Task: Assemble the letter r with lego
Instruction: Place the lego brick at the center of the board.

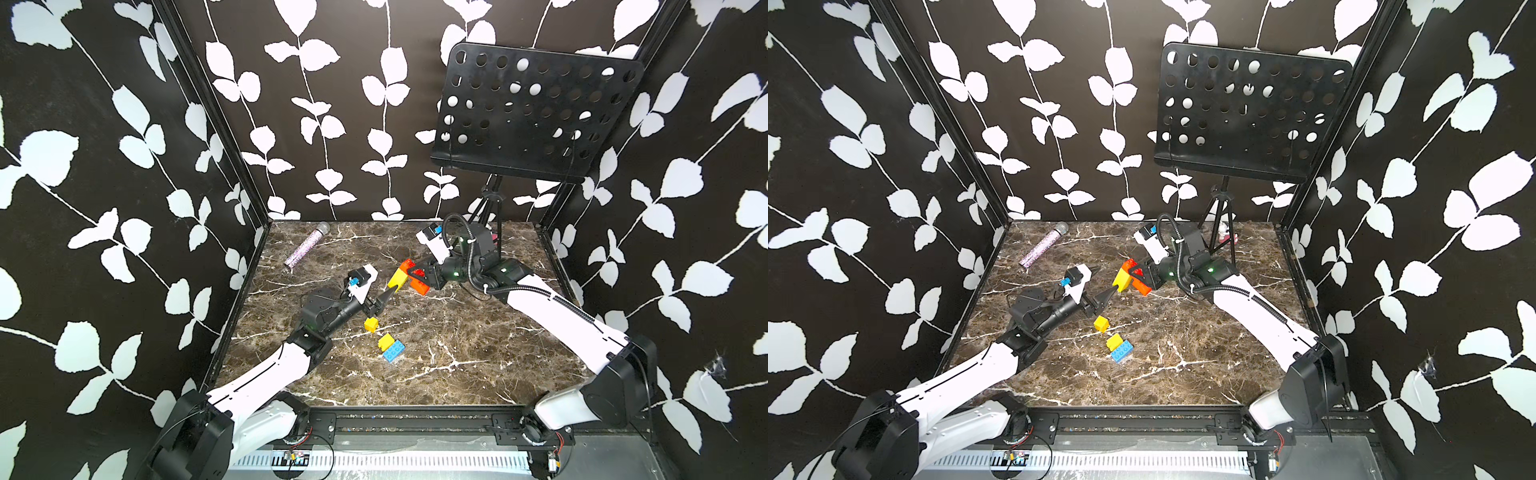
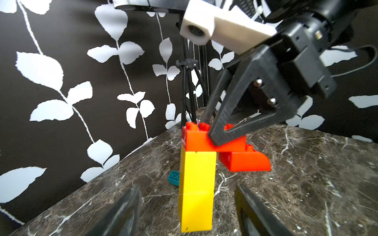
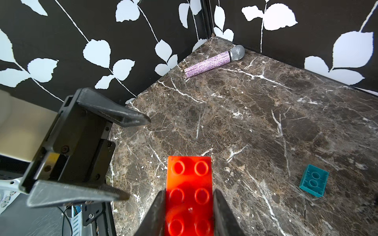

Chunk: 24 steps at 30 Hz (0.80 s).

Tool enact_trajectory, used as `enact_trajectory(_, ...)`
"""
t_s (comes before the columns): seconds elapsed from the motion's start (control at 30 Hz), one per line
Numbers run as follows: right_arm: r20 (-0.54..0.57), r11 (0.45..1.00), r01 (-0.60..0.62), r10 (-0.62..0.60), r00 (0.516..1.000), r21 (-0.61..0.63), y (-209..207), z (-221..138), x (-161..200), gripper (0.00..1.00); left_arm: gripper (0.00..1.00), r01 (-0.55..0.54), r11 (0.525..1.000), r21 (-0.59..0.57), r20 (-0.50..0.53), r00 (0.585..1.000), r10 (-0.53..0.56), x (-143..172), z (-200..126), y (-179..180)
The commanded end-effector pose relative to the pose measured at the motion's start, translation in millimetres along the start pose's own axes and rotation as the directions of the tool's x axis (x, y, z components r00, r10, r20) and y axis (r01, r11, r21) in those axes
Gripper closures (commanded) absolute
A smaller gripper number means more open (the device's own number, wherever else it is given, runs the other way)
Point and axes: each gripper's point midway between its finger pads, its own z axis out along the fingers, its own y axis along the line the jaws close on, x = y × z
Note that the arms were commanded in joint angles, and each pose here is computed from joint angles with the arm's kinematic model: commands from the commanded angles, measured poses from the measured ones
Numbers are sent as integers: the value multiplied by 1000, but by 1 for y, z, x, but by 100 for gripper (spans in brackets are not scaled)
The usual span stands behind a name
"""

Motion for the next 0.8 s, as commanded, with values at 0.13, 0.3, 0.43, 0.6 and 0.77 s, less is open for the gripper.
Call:
enact_trajectory(0.13, 70, 997, 47, -43, 997, -65, 19, -5, -21, 88, 28, -10, 998, 59, -85, 996, 15, 13, 15, -11)
enact_trajectory(0.3, 79, 996, 52, -46, 996, -75, 24, -9, -24, 87, 34, -22, 999, 41, -112, 993, 26, 21, 22, -10)
enact_trajectory(0.43, 75, 996, 51, -45, 996, -75, 25, -9, -23, 88, 41, -13, 1000, -1, -122, 992, 13, 23, 25, -3)
enact_trajectory(0.6, 65, 996, 47, -42, 997, -75, 24, -7, -19, 87, 49, 22, 998, -56, -115, 993, -28, 23, 27, 6)
enact_trajectory(0.77, 59, 996, 44, -39, 997, -77, 23, -4, -17, 87, 59, 47, 997, -69, -118, 991, -55, 24, 29, 8)
